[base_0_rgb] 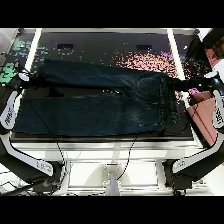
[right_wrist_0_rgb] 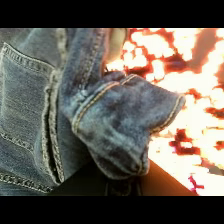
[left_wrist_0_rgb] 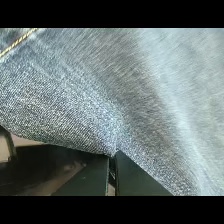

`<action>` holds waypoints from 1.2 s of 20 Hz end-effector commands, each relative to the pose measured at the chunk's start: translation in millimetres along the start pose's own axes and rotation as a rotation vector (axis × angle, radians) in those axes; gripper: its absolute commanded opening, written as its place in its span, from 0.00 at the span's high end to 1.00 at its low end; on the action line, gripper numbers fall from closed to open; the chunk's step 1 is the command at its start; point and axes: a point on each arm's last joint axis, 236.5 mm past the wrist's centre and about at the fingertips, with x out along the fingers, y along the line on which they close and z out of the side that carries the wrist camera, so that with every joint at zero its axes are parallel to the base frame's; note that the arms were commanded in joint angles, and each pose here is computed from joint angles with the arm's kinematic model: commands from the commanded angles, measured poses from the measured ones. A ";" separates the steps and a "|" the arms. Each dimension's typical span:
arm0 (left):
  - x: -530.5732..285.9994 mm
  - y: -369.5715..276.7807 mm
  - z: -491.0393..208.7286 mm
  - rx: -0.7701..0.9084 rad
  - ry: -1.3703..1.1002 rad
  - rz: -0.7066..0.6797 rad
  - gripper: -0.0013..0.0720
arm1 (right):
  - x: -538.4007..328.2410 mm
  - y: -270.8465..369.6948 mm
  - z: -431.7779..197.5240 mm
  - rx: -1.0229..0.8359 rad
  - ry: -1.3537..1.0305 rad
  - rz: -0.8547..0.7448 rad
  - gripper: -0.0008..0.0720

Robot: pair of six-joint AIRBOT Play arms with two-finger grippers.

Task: Fold the clothes and pants, and hang the long-sleeved shirts on hangers.

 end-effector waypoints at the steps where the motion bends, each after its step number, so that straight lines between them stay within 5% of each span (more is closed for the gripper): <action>1: -23.1 1.1 17.5 0.075 -0.033 0.026 0.97 | -8.5 2.5 10.3 -0.001 -0.040 -0.029 0.94; 9: -67.2 60.2 -30.2 0.296 0.249 0.268 0.96 | -12.4 -25.5 29.0 0.161 -0.131 -0.139 0.94; 12: -73.1 83.2 -25.3 0.262 0.238 0.363 0.96 | -14.3 -30.0 37.7 0.201 -0.173 -0.152 0.94; 23: -65.8 98.5 -39.4 0.239 0.295 0.389 0.96 | -14.7 -30.6 39.6 0.202 -0.182 -0.154 0.94; 24: -64.7 98.3 -38.4 0.241 0.289 0.387 0.90 | -14.9 -30.4 39.7 0.201 -0.182 -0.154 0.93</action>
